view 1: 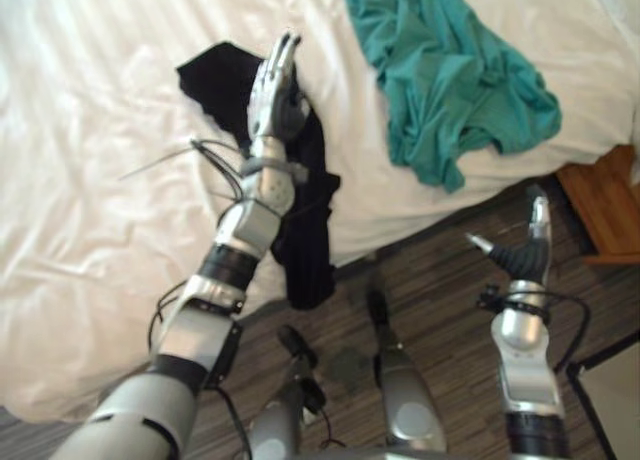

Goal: Tidy the bed and pick cloth on bed and put in laundry

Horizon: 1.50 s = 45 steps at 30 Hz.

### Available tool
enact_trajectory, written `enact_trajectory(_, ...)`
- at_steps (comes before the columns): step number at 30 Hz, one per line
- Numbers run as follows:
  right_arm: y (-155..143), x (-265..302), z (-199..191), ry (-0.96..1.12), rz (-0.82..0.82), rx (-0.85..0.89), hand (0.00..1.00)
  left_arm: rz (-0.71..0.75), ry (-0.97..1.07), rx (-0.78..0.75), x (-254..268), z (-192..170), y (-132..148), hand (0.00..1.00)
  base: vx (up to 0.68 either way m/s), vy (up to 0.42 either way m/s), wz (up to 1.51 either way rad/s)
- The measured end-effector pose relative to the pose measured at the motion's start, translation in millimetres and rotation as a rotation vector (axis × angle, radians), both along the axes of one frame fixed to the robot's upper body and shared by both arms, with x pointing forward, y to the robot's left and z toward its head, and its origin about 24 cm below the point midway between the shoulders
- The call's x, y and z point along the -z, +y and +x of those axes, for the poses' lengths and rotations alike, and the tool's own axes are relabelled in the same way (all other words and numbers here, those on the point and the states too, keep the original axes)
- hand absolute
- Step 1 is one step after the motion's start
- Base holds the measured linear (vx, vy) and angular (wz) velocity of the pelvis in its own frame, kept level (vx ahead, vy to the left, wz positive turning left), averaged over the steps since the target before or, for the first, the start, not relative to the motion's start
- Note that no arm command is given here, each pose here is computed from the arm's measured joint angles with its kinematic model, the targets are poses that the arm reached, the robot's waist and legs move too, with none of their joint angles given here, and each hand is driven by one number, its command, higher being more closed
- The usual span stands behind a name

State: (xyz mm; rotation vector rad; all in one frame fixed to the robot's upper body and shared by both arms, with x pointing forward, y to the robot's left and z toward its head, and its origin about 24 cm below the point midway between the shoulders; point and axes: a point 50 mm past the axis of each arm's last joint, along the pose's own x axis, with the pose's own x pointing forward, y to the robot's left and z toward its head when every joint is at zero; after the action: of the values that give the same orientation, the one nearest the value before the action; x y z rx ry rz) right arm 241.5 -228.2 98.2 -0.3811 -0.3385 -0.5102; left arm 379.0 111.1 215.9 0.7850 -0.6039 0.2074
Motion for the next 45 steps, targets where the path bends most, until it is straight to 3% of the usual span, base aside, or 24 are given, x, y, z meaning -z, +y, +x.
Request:
enact_trajectory(11, -4.5, 2.3, -3.8, -0.021, 0.053, 0.062, 0.00, 0.047, 0.078, 0.009, 8.7, 2.9, -8.2, 0.00, 0.07, 0.002, 0.05)
enact_trajectory(22, -2.9, -20.6, 10.4, -0.102, 0.077, 0.035, 0.00, 0.271, 0.282, 0.070, 42.4, 8.2, -16.7, 0.00, 0.04, 0.009, 0.03)
enact_trajectory(23, -2.9, -28.4, 10.0, -0.132, 0.068, 0.027, 0.00, 0.284, 0.281, 0.081, 43.0, 7.7, -18.0, 1.00, 0.07, 0.002, -0.01)
enact_trajectory(28, -11.3, -50.8, 16.0, -0.201, 0.017, 0.032, 0.00, 0.311, 0.282, 0.117, 55.2, 0.7, -15.1, 1.00, 0.08, -0.003, 0.14)
enact_trajectory(34, -44.8, -76.2, 22.7, -0.240, -0.087, 0.116, 0.00, 0.209, 0.274, 0.145, 76.9, -15.5, -0.6, 1.00, 0.05, -0.009, 0.18)
enact_trajectory(38, -68.0, -86.6, 31.6, -0.199, -0.172, 0.158, 0.00, 0.056, 0.289, 0.160, 97.4, -33.2, 16.0, 1.00, 0.01, -0.018, 0.25)
enact_trajectory(45, -125.2, -90.5, 40.1, -0.027, -0.275, 0.282, 0.00, -0.036, 0.298, 0.148, 123.1, -70.1, 42.9, 1.00, 0.02, 0.007, 0.17)
